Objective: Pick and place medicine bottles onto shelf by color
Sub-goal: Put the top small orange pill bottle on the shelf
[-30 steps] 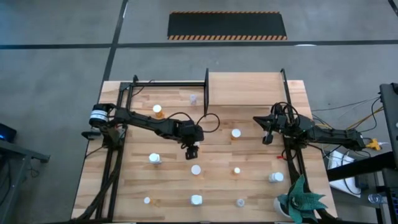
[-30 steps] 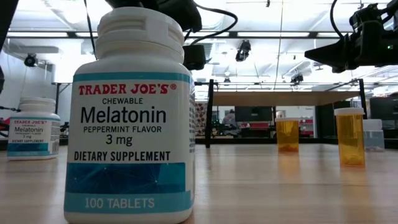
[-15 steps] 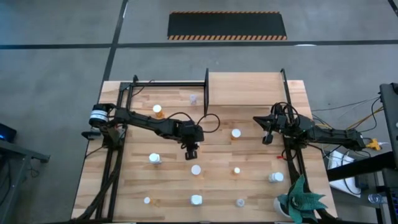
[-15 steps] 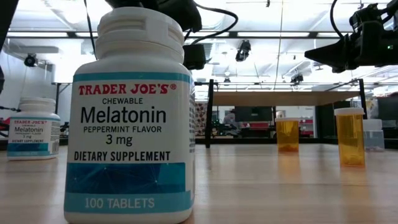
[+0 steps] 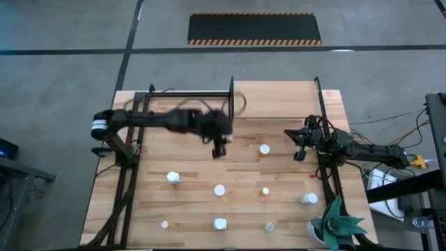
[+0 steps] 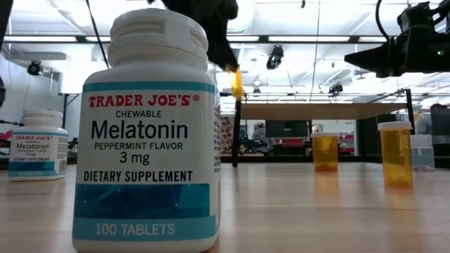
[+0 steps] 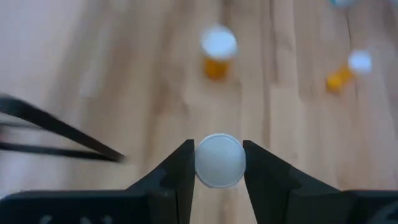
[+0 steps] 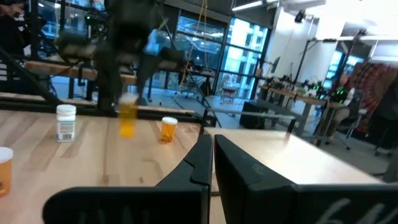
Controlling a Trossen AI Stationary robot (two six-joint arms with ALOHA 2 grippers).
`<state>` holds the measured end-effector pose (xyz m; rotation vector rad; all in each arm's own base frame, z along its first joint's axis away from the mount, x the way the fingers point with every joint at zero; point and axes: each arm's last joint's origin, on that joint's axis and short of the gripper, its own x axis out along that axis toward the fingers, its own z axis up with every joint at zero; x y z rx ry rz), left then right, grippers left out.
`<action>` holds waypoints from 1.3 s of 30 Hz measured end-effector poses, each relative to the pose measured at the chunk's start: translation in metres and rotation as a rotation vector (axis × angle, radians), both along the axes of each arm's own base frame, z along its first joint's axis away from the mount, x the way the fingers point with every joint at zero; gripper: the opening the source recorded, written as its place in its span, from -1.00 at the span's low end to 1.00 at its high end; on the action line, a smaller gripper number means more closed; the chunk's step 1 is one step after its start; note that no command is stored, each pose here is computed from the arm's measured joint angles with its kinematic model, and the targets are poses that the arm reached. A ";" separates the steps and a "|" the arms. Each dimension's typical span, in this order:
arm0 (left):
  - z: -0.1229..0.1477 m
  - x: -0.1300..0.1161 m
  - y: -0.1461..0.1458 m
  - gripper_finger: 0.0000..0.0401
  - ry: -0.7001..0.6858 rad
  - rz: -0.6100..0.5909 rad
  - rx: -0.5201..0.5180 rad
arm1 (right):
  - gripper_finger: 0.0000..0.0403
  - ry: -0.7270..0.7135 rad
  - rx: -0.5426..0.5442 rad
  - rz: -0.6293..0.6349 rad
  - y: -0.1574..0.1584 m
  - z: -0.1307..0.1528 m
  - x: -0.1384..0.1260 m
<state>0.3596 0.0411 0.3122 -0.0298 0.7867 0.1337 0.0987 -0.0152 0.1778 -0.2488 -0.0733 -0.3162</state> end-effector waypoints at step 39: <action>0.018 0.064 0.203 -0.50 -0.034 0.227 0.099 | -0.96 -0.022 -0.017 -0.001 0.000 0.003 0.000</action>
